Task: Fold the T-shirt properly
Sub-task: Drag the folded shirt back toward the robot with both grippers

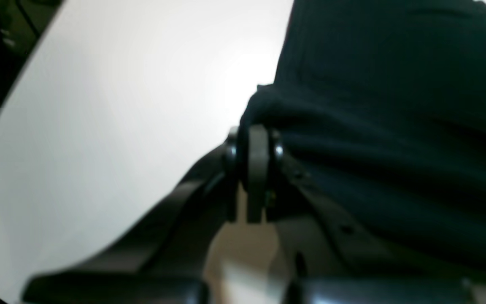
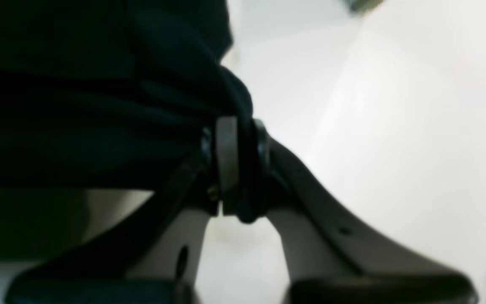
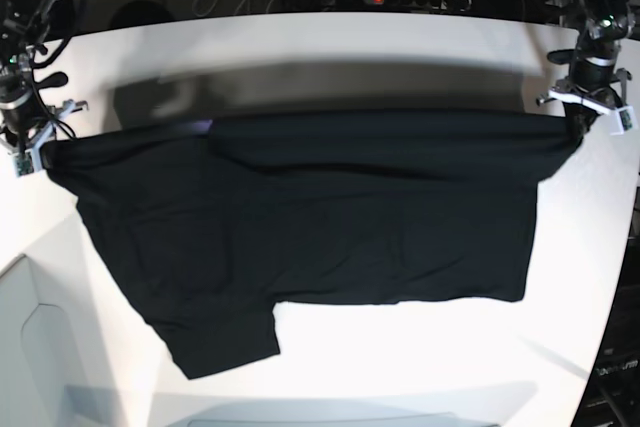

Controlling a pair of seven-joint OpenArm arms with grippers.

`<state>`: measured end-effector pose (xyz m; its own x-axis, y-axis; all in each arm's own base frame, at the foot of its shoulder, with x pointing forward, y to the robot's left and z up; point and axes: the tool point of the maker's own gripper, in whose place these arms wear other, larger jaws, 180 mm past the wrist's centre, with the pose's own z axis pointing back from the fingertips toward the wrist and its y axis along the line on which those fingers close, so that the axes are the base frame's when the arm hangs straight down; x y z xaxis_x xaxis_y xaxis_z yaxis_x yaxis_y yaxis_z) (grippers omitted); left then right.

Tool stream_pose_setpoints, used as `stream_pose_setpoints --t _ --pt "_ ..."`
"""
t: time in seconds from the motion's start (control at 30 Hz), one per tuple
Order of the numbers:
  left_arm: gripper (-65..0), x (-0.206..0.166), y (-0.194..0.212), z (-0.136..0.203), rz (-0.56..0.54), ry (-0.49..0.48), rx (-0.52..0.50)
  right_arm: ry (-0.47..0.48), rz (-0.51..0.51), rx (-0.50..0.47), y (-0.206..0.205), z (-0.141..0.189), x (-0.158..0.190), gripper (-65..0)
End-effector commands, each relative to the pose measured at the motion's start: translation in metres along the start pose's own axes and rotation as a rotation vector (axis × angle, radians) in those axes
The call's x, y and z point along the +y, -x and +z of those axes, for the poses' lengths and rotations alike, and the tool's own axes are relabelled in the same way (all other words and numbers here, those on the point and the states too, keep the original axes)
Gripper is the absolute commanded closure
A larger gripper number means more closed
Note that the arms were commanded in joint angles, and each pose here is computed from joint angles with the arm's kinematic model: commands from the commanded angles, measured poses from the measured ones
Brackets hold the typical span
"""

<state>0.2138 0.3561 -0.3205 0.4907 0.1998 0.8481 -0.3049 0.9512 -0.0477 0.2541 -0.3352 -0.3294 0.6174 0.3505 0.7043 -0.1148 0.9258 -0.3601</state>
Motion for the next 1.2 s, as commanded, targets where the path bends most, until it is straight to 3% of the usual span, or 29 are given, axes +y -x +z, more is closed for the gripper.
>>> stream_pose_setpoints --t 0.0,0.1,0.27,0.4,0.9,1.17 --pt "0.0 0.009 -0.028 0.000 -0.019 -0.036 -0.084 0.053 0.028 -0.054 -0.022 0.003 -0.018 0.0" --pt "0.0 0.002 -0.049 -0.009 -0.009 -0.028 -0.132 0.058 0.028 -0.084 -0.046 -0.006 -0.020 0.0" --pt "0.0 -0.010 -0.066 -0.025 0.026 -0.003 -0.080 0.099 0.015 -0.086 -0.082 -0.015 -0.037 0.0" --pt "0.0 -0.014 -0.066 -0.028 0.033 0.005 -0.046 0.113 0.007 -0.051 -0.080 -0.014 -0.042 0.0" --pt "0.0 0.005 0.005 -0.009 -0.002 -0.032 0.141 0.017 0.087 0.209 0.030 0.015 -0.003 0.0" --pt "0.0 0.004 0.062 0.000 0.100 -0.054 0.252 -0.016 0.096 0.284 0.061 0.025 0.007 0.0"
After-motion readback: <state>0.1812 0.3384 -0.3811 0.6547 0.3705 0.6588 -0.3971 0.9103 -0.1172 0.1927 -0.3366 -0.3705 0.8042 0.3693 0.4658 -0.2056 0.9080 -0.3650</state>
